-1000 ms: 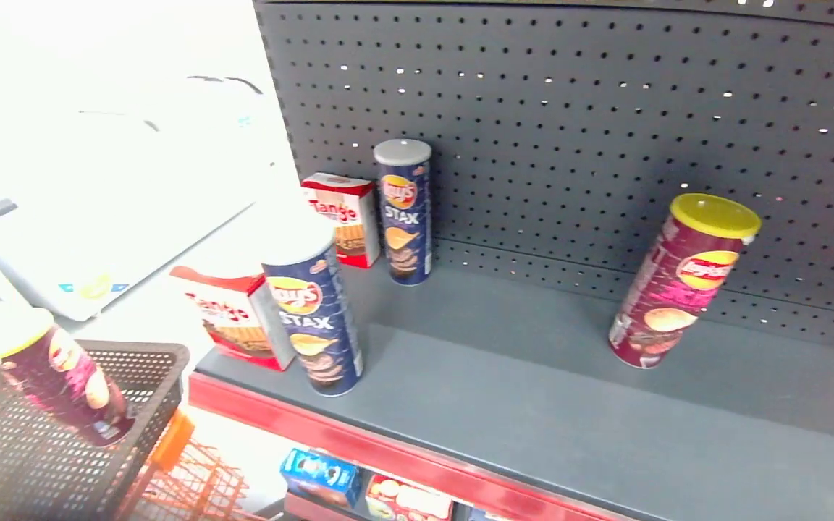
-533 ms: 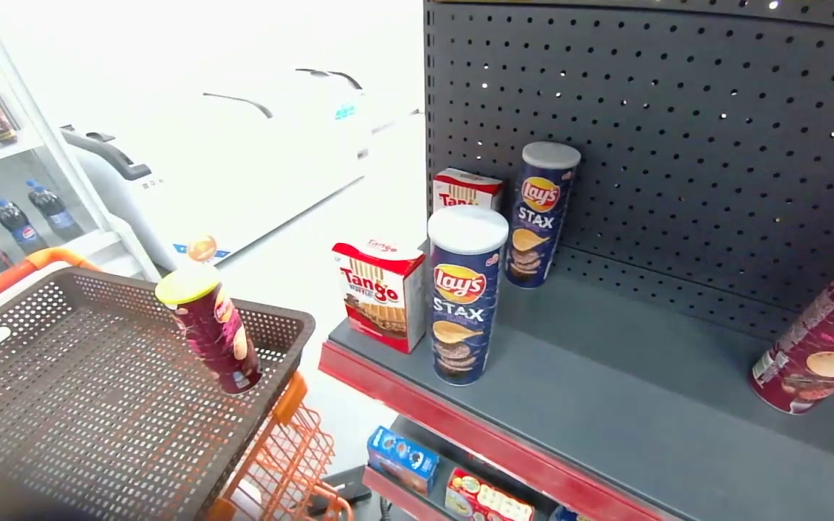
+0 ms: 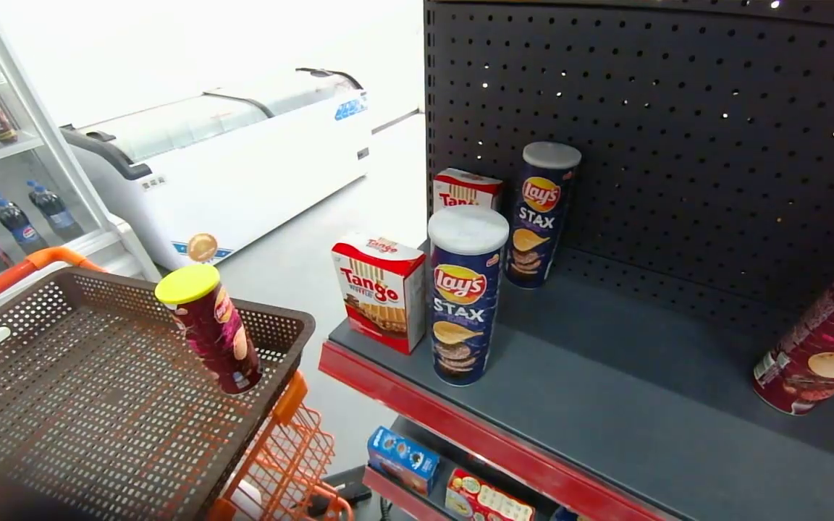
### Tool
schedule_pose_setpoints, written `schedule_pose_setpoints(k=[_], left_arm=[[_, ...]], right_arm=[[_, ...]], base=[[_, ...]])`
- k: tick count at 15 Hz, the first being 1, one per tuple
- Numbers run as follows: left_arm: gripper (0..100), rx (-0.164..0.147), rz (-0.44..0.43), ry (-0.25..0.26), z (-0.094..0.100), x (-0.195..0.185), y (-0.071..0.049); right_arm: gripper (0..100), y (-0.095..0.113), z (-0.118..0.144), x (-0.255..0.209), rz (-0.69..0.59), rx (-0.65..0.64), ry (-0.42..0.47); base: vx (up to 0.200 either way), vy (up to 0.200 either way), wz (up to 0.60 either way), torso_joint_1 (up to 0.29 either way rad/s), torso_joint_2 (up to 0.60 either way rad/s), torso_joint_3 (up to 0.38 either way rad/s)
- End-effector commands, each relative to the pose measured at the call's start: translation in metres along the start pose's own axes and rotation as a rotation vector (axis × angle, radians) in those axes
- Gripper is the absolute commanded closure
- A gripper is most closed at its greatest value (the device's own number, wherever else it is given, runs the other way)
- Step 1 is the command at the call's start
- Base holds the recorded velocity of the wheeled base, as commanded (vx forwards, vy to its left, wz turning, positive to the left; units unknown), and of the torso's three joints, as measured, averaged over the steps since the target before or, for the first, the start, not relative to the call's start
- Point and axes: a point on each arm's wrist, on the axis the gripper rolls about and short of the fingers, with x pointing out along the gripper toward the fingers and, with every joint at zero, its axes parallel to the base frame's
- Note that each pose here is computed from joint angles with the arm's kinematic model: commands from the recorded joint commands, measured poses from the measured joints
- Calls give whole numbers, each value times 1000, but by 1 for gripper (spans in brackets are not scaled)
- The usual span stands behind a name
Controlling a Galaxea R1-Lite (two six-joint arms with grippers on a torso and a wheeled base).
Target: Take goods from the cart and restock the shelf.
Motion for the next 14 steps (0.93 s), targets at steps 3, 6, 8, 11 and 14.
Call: schedule_pose_setpoints(k=[3, 6, 8, 11, 14], left_arm=[[0, -3, -11, 130, 60, 23, 3], [0, -41, 26, 229, 92, 58, 6], [0, -82, 120, 247, 98, 104, 18], [0, -57, 31, 226, 78, 147, 14], [0, -22, 68, 237, 59, 173, 11]], right_arm=[[0, 0, 0, 0, 1, 0, 1], [0, 0, 0, 0, 1, 0, 1], [0, 0, 0, 0, 1, 0, 1], [0, 0, 0, 0, 1, 0, 1], [0, 0, 0, 0, 1, 0, 1]], base=[[0, 0, 0, 0, 0, 0], [0, 0, 0, 0, 0, 0], [0, 0, 0, 0, 0, 0], [0, 0, 0, 0, 0, 0], [0, 0, 0, 0, 0, 0]])
